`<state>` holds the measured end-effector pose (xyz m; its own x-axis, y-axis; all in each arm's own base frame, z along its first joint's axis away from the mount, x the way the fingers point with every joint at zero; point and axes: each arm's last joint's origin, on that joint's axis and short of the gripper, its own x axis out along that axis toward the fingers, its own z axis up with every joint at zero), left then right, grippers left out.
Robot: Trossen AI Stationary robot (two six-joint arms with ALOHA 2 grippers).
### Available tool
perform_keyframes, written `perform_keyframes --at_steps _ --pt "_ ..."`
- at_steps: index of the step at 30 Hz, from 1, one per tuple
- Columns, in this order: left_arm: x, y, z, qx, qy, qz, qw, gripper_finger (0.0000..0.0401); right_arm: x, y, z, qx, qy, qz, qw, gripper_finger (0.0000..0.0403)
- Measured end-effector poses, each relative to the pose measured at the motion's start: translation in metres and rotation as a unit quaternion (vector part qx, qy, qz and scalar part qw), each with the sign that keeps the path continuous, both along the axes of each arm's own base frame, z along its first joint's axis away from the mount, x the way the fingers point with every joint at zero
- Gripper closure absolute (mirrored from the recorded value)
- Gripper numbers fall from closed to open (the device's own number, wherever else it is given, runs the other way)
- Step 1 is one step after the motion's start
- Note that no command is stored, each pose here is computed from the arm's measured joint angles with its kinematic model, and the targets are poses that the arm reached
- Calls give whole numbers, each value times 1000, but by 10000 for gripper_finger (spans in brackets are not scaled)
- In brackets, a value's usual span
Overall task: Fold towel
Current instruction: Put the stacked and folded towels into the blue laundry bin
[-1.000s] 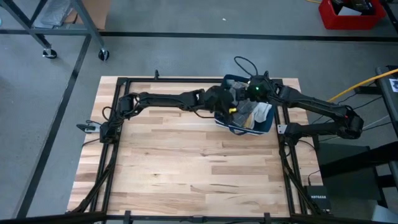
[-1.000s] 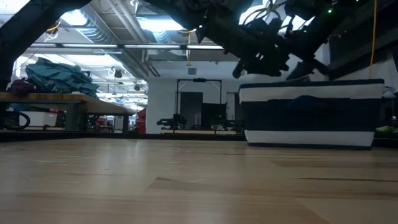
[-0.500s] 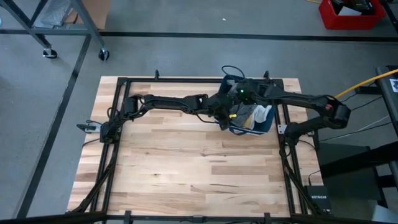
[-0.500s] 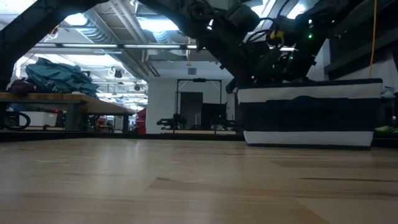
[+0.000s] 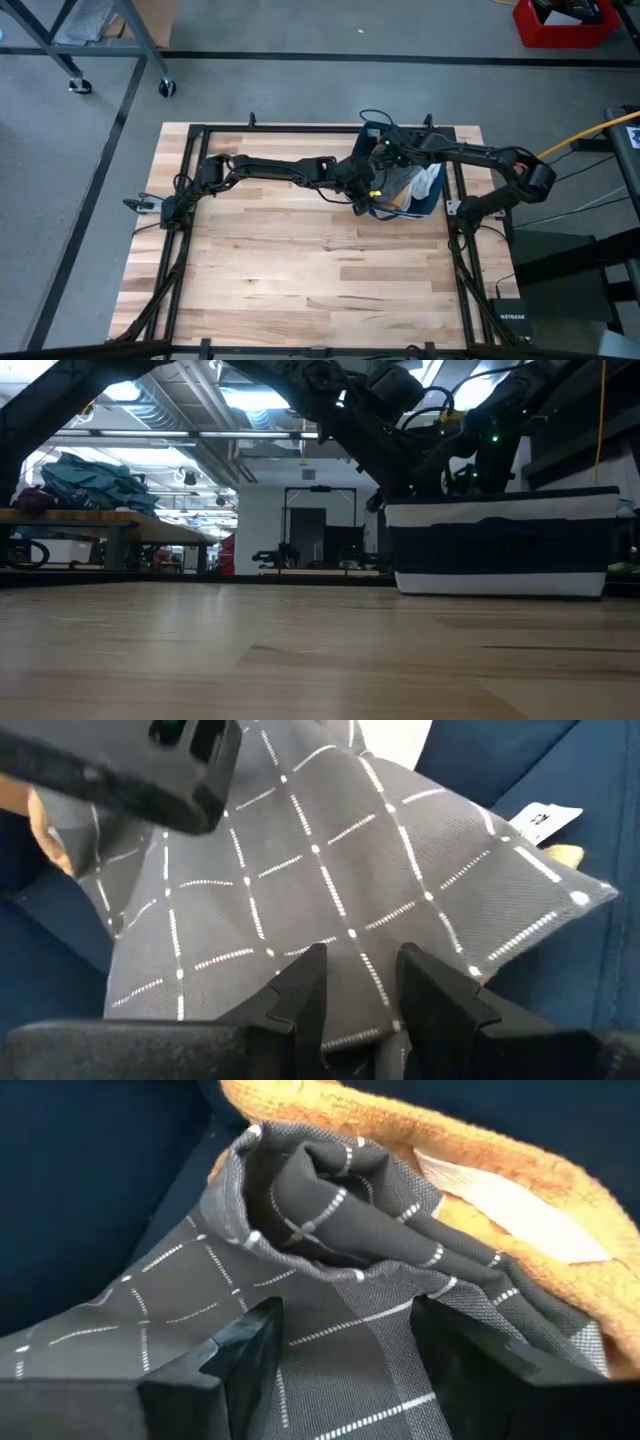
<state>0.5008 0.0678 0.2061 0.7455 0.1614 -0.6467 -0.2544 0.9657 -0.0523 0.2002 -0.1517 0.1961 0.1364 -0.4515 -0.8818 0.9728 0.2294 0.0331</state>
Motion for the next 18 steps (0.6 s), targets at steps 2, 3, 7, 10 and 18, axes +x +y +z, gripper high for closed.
perform_keyframes --at_steps 2,3,7,10,18 --pt "0 0 0 0 1 0 1000 287 2 -2 -4 2 3 1 1000 173" --pt "0 -1 0 0 1 -1 1000 287 3 -2 -6 4 3 1 1000 173" --pt "1 -3 0 -2 -7 -1 1000 287 6 -4 -3 0 -16 3 1000 173" --pt "3 -3 5 0 -31 -1 1000 287 6 -4 13 -17 -44 5 999 173" --pt "2 -4 38 11 -109 1 994 287 -6 5 85 -97 -141 33 985 173"
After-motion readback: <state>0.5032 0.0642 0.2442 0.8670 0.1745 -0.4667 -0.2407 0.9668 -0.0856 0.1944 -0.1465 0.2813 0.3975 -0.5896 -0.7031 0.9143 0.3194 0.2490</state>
